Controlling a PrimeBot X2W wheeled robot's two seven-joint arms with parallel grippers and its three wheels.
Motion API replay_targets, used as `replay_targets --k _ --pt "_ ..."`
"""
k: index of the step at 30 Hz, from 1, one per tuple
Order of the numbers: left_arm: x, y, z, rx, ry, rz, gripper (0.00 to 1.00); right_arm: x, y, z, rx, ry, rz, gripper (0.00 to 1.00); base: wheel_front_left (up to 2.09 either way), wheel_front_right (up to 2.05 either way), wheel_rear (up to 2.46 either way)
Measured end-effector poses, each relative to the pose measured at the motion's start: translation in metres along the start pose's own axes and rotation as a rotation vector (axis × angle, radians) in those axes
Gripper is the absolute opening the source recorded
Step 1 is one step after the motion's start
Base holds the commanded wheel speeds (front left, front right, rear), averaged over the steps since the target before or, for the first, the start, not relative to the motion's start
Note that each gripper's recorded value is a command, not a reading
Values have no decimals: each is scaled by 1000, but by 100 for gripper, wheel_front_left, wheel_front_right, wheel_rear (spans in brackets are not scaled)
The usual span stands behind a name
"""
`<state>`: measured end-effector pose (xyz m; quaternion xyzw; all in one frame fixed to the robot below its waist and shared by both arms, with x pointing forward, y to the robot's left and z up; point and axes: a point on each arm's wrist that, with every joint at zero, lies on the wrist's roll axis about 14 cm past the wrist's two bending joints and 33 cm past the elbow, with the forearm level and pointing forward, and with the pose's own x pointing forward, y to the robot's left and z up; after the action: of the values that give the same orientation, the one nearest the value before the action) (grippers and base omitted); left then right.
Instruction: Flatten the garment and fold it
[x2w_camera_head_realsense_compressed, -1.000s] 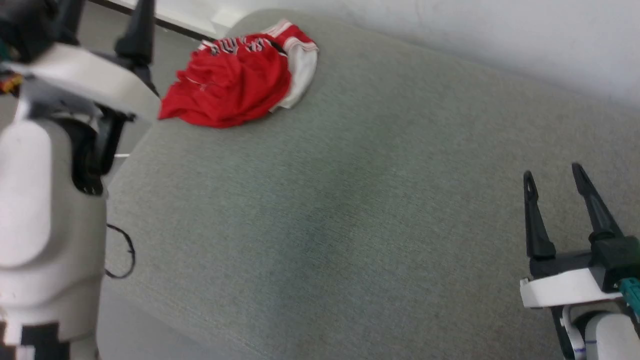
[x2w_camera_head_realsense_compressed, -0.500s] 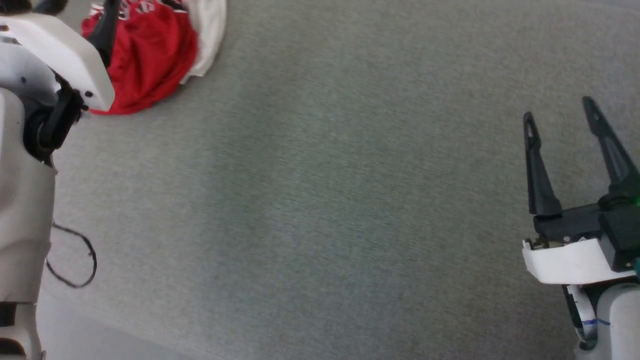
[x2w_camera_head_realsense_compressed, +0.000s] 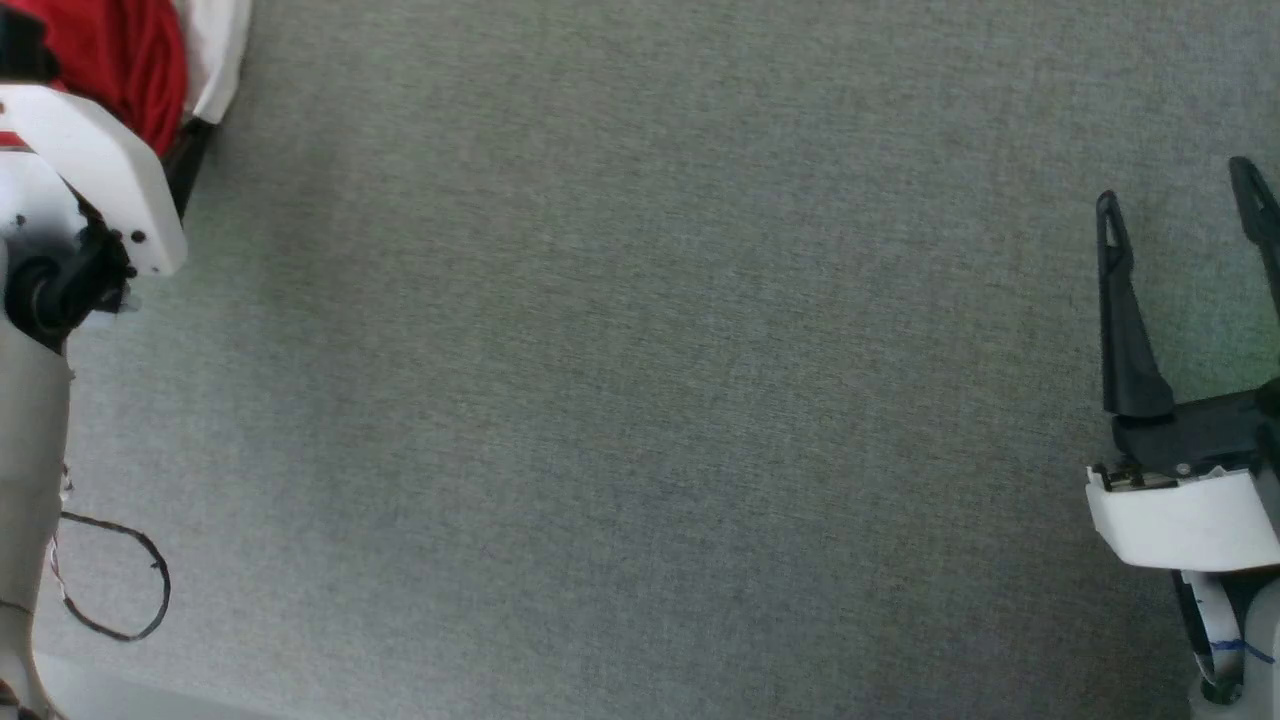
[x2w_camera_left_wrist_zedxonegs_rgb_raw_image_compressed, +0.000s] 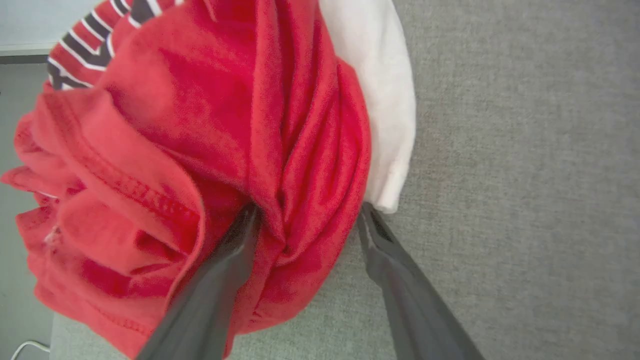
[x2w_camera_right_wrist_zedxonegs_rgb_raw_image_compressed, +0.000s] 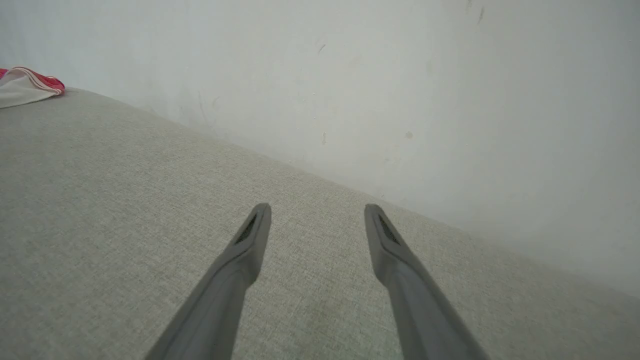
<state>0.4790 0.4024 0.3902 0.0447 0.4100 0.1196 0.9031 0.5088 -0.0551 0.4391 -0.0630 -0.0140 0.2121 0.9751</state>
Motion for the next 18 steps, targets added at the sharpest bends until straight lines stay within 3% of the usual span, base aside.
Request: replay_targets --k 3,4,5,6,18 --pt "12 0 -1 20 0 12 100 -2 -7 -8 -7 20 -14 100 0 0 0" --pt "15 2 2 28 -8 19 22 -3 -9 -11 -11 25 -19 100 0 0 0" --pt "18 2 3 30 -17 22 22 -3 -11 -13 -13 32 -23 100 0 0 0" --pt "21 1 4 31 -23 23 0 -3 -12 -15 -14 37 -27 100 0 0 0" --pt "1 14 21 4 -84 40 0 -7 -9 5 7 -16 -37 100 0 0 0"
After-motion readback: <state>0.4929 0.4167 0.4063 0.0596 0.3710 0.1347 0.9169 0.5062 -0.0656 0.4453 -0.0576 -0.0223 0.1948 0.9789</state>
